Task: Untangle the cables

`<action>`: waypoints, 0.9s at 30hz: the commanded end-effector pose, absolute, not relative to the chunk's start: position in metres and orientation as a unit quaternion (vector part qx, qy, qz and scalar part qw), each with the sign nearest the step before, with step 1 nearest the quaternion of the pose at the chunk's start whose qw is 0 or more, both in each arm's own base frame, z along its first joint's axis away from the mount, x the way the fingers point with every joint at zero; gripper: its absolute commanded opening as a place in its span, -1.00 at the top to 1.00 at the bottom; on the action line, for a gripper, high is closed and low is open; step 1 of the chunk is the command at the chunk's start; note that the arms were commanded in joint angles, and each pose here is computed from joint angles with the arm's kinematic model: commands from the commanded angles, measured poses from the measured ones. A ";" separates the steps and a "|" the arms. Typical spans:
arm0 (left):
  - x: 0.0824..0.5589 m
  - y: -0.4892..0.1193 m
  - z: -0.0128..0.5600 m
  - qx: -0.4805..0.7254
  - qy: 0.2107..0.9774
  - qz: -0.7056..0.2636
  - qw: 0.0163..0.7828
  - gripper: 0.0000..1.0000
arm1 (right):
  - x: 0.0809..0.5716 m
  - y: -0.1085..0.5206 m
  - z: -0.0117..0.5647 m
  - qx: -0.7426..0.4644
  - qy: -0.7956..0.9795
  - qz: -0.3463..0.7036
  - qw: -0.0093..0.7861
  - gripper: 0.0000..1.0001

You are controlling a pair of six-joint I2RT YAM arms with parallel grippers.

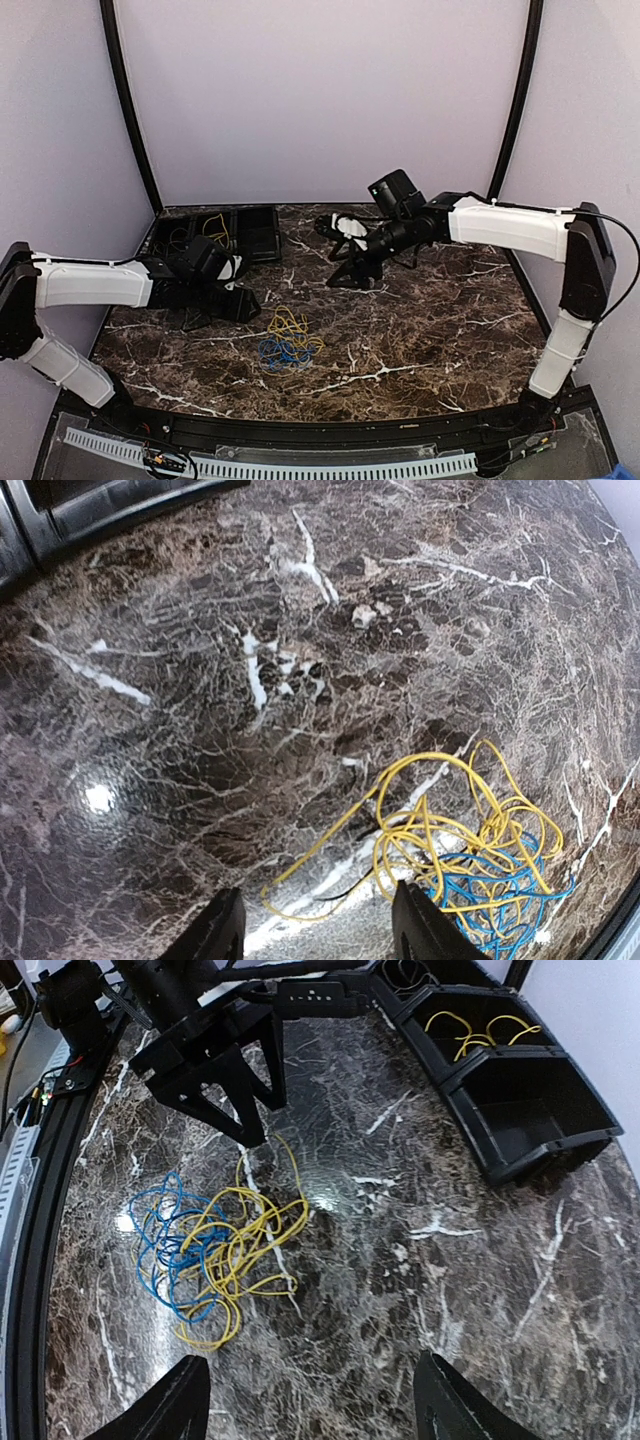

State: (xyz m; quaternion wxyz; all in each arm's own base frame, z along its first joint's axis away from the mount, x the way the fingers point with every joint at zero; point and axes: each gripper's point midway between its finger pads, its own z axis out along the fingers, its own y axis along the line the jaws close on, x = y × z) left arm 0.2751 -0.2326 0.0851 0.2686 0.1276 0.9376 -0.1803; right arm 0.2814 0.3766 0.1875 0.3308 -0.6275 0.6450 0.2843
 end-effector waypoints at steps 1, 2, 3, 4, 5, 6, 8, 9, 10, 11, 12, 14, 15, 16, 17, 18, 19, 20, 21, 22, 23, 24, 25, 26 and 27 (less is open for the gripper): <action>0.268 -0.245 0.076 0.126 0.932 -0.226 0.256 0.02 | 0.263 0.408 0.176 -0.625 0.656 0.309 0.289 -0.43; 0.267 -0.246 0.073 0.126 0.931 -0.229 0.255 0.05 | 0.259 0.414 0.175 -0.630 0.653 0.310 0.285 -0.43; 0.267 -0.246 0.072 0.127 0.931 -0.230 0.256 0.09 | 0.254 0.421 0.172 -0.637 0.649 0.310 0.279 -0.43; 0.268 -0.246 0.070 0.128 0.929 -0.229 0.260 0.10 | 0.247 0.426 0.172 -0.646 0.642 0.310 0.272 -0.43; 0.269 -0.244 0.068 0.127 0.929 -0.224 0.265 0.12 | 0.237 0.433 0.171 -0.660 0.631 0.310 0.265 -0.44; 0.270 -0.243 0.065 0.129 0.930 -0.220 0.265 0.12 | 0.229 0.437 0.170 -0.672 0.619 0.310 0.261 -0.45; 0.271 -0.240 0.058 0.130 0.932 -0.211 0.264 0.13 | 0.215 0.445 0.169 -0.696 0.595 0.308 0.257 -0.46; 0.272 -0.239 0.055 0.128 0.934 -0.206 0.264 0.13 | 0.210 0.449 0.166 -0.705 0.586 0.304 0.259 -0.46; 0.272 -0.238 0.052 0.124 0.936 -0.202 0.261 0.13 | 0.207 0.452 0.165 -0.712 0.579 0.299 0.262 -0.46; 0.273 -0.238 0.050 0.121 0.937 -0.200 0.261 0.13 | 0.203 0.454 0.161 -0.718 0.573 0.296 0.260 -0.46; 0.273 -0.237 0.047 0.117 0.938 -0.198 0.257 0.13 | 0.200 0.457 0.158 -0.724 0.568 0.295 0.258 -0.46; 0.273 -0.236 0.048 0.106 0.939 -0.199 0.259 0.17 | 0.195 0.462 0.152 -0.733 0.560 0.291 0.254 -0.46; 0.272 -0.235 0.049 0.104 0.939 -0.201 0.259 0.18 | 0.193 0.465 0.149 -0.736 0.557 0.290 0.253 -0.46; 0.272 -0.236 0.058 0.101 0.935 -0.210 0.268 0.20 | 0.191 0.467 0.146 -0.740 0.553 0.289 0.253 -0.46; 0.274 -0.237 0.064 0.100 0.930 -0.218 0.278 0.22 | 0.190 0.470 0.142 -0.742 0.551 0.288 0.252 -0.46; 0.275 -0.238 0.078 0.099 0.923 -0.227 0.295 0.26 | 0.190 0.474 0.139 -0.743 0.549 0.287 0.254 -0.46; 0.275 -0.234 0.083 0.095 0.920 -0.224 0.307 0.27 | 0.191 0.477 0.137 -0.743 0.550 0.282 0.256 -0.47; 0.276 -0.232 0.096 0.088 0.912 -0.233 0.325 0.26 | 0.193 0.480 0.136 -0.742 0.552 0.278 0.260 -0.47; 0.279 -0.223 0.103 0.072 0.907 -0.226 0.348 0.22 | 0.193 0.484 0.134 -0.742 0.552 0.277 0.260 -0.48; 0.279 -0.219 0.104 0.066 0.905 -0.222 0.357 0.04 | 0.195 0.487 0.133 -0.741 0.553 0.278 0.261 -0.48; 0.279 -0.218 0.103 0.062 0.903 -0.224 0.360 -0.04 | 0.195 0.490 0.133 -0.740 0.552 0.280 0.261 -0.48; 0.280 -0.215 0.100 0.058 0.905 -0.220 0.358 -0.17 | 0.196 0.492 0.132 -0.740 0.553 0.283 0.259 -0.49; 0.279 -0.214 0.089 0.054 0.913 -0.212 0.344 -0.22 | 0.195 0.495 0.131 -0.740 0.552 0.284 0.259 -0.49; 0.279 -0.214 0.083 0.054 0.918 -0.210 0.333 -0.26 | 0.193 0.498 0.130 -0.741 0.550 0.286 0.257 -0.48; 0.278 -0.216 0.072 0.055 0.925 -0.206 0.315 -0.27 | 0.192 0.500 0.129 -0.743 0.548 0.287 0.256 -0.48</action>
